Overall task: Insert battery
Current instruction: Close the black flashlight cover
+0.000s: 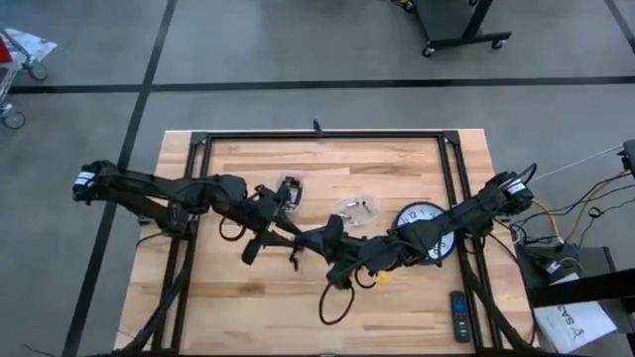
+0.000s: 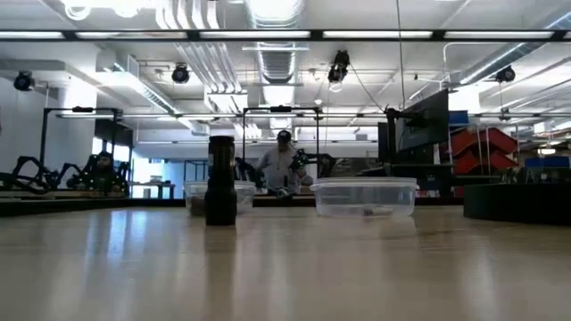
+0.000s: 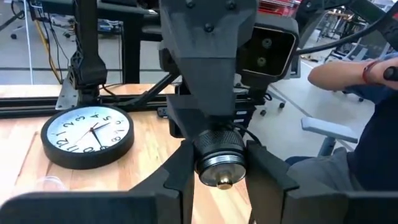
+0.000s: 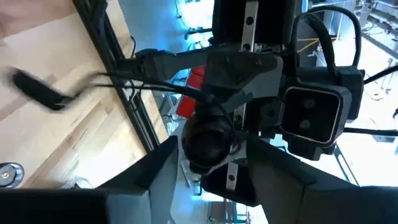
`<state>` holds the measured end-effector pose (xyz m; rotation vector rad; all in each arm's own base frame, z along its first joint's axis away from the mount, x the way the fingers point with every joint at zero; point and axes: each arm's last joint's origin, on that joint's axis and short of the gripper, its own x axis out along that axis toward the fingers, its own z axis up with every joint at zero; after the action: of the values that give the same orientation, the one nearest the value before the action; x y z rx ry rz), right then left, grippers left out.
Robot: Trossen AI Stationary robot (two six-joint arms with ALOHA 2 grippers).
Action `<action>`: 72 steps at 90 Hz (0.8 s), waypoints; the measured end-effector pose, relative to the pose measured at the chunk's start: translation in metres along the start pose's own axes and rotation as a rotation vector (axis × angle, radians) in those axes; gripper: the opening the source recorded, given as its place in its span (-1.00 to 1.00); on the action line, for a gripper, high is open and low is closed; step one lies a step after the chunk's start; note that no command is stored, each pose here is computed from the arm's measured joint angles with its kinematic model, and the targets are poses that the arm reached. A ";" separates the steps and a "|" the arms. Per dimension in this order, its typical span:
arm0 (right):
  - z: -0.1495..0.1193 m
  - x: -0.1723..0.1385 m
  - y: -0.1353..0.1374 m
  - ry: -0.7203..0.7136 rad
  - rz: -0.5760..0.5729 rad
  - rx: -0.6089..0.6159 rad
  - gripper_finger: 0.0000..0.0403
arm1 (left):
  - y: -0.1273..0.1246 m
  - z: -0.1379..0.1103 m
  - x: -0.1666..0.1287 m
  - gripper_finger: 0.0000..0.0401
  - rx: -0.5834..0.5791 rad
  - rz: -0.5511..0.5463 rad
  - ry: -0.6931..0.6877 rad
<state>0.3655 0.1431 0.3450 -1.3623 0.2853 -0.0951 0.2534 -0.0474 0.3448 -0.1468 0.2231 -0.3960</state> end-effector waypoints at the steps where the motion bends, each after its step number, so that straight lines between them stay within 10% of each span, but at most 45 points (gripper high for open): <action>1: 0.000 0.000 0.000 -0.002 0.001 0.000 -0.09 | 0.000 0.000 0.000 -0.56 0.000 0.000 0.000; 72: -0.011 0.011 -0.002 -0.071 0.033 0.012 -0.44 | 0.000 0.000 0.000 -0.56 0.013 0.002 -0.004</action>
<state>0.3731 0.1301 0.3429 -1.3453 0.2476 -0.0208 0.2536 -0.0473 0.3451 -0.1343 0.2170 -0.3946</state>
